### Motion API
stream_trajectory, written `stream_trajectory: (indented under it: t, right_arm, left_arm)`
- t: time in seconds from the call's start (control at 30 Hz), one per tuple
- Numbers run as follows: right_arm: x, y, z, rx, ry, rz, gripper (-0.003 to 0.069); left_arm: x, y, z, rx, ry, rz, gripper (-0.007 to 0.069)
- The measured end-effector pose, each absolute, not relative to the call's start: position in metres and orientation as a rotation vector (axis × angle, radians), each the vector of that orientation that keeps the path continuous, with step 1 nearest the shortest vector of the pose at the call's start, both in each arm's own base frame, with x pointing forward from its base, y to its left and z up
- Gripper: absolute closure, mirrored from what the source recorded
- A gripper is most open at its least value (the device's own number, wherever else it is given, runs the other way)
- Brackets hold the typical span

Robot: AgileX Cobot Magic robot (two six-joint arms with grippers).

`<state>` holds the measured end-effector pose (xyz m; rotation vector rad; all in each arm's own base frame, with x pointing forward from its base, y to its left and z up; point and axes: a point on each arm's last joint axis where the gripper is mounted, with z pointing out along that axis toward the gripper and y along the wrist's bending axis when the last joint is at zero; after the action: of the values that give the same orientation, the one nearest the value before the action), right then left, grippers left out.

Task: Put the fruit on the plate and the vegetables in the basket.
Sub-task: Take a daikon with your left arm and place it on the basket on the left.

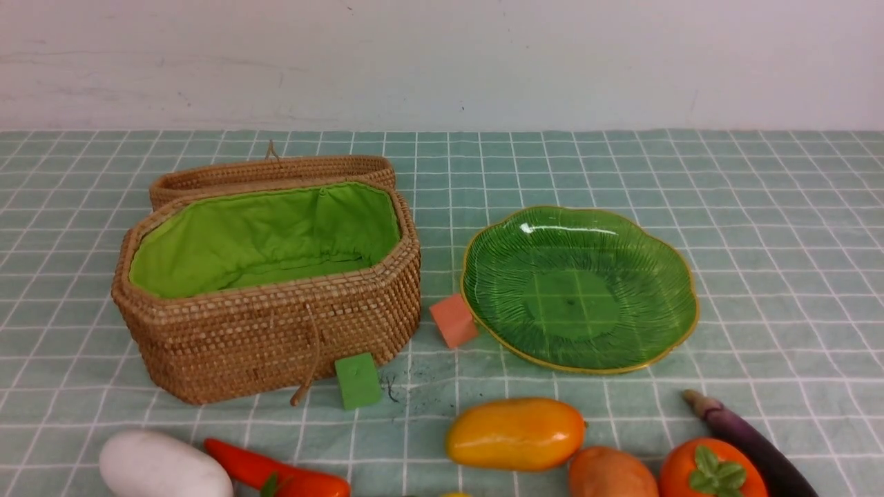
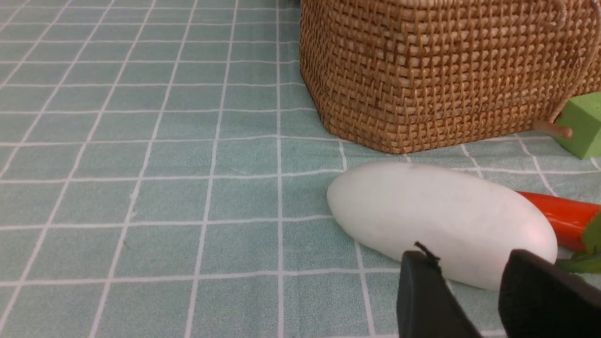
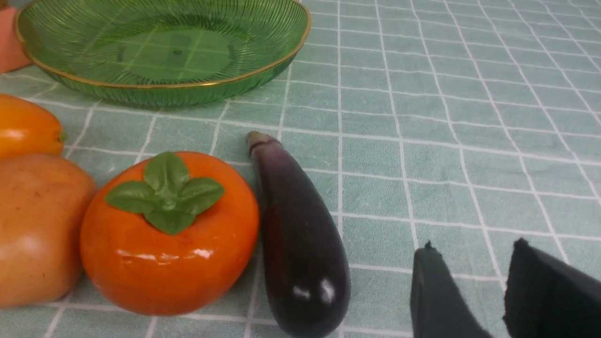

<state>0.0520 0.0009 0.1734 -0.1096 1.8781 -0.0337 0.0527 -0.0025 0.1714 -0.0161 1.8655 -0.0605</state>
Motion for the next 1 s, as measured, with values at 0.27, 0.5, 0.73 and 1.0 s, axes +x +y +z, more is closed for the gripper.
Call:
stream_trajectory:
  t: [0.27, 0.5, 0.73, 1.0]
  right_arm:
    - [0.052, 0.001, 0.173, -0.11, 1.878, -0.034, 0.0419]
    - [0.052, 0.001, 0.173, -0.11, 1.878, -0.034, 0.0419]
    - [0.052, 0.001, 0.173, -0.11, 1.878, -0.034, 0.0419]
    - [0.052, 0.001, 0.173, -0.11, 1.878, -0.034, 0.0419]
  left_arm:
    - [0.055, -0.006, 0.182, -0.224, 1.735, -0.294, 0.0386]
    - [0.055, 0.004, 0.213, -0.582, 1.316, -0.625, 0.0386]
    - [0.033, -0.001, 0.292, -0.448, 1.189, -0.671, 0.0386]
    - [0.043, -0.017, 0.33, -0.329, 1.64, -0.602, 0.0386]
